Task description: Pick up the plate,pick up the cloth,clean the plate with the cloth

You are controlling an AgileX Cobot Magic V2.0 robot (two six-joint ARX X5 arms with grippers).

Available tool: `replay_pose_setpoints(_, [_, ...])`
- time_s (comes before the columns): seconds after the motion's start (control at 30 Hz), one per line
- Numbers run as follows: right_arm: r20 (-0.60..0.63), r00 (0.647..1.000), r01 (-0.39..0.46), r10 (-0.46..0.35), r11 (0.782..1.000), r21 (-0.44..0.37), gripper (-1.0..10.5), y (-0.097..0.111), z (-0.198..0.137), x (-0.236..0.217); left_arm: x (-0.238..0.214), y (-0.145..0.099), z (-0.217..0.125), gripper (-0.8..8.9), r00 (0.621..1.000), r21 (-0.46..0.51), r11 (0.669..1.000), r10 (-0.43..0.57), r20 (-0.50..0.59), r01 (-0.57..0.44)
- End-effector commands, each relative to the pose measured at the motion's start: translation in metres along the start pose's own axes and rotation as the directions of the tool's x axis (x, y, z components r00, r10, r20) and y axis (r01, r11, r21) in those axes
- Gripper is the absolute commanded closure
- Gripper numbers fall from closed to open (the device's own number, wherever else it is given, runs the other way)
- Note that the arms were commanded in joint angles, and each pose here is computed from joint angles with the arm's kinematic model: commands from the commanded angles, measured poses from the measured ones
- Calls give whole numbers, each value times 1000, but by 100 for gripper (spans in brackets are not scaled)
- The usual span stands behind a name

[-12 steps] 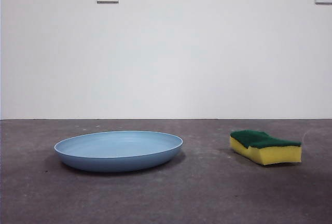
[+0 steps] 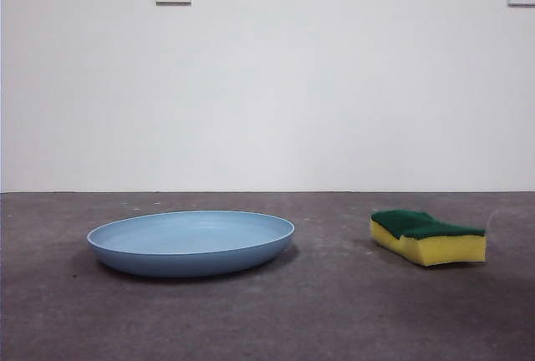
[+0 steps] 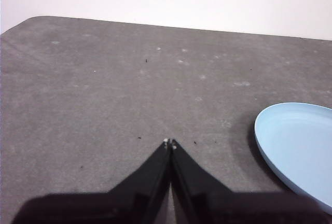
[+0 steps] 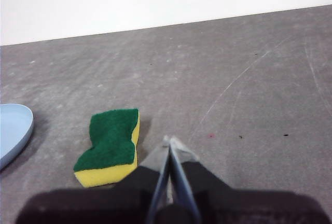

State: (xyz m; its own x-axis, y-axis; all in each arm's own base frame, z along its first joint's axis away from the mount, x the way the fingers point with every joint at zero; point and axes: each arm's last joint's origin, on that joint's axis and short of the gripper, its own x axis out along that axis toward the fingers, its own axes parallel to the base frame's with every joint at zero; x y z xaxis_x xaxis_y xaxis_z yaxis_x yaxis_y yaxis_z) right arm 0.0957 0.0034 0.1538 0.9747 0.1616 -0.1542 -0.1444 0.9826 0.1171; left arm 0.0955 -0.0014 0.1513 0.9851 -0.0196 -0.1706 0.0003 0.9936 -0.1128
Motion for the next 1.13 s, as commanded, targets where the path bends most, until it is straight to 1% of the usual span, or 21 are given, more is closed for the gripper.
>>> replay_pose_setpoints(0.03, [-7,1000,1,0,996,86,946,-1,-4,1,1,1,-3,817,1000,5,1000,1,-3,-1])
replay_pose_setpoints(0.07, [-7,1000,1,0,991,131,948,-1,-4,1,1,1,-3,817,1000,-4,1000,-4,-3,3])
replay_pose_setpoints(0.17, [-5,1000,4,-3,977,212,958,-1,-3,1,1,-1,-3,819,999,-27,998,-53,-9,52])
replay_pose_setpoints(0.23, [-1,1000,4,-4,969,246,959,0,0,1,-1,-2,0,819,996,-48,995,-91,-14,90])
replay_pose_setpoints(0.3, [3,1000,3,-4,961,276,959,1,6,-1,-3,-3,5,819,995,-89,992,-96,-19,94])
replay_pose_setpoints(0.4, [2,1000,1,-2,959,284,959,2,21,-3,-7,-4,14,819,994,-145,985,-101,-32,96])
replay_pose_setpoints(0.5, [-11,1000,2,1,954,300,959,4,39,-2,-9,-7,23,819,988,-189,973,-144,-49,133])
replay_pose_setpoints(0.63, [-68,998,22,-1,951,308,958,6,69,2,-9,-10,40,820,982,-235,960,-175,-66,155])
replay_pose_setpoints(0.73, [-130,991,38,2,951,308,958,7,88,8,-9,-11,53,820,982,-235,959,-177,-64,158])
replay_pose_setpoints(0.83, [-193,979,-15,70,962,272,958,9,106,17,-7,-14,66,820,976,-235,955,-204,-76,182])
replay_pose_setpoints(0.93, [-253,958,-66,137,961,270,958,10,121,27,-3,-16,79,819,962,-242,945,-252,-108,221])
replay_pose_setpoints(1.03, [-334,918,-118,215,951,287,958,12,133,39,4,-20,92,819,938,-236,934,-310,-154,270])
replay_pose_setpoints(1.13, [-402,878,-153,259,948,277,945,11,139,50,14,-23,103,819,913,-230,921,-360,-191,315])
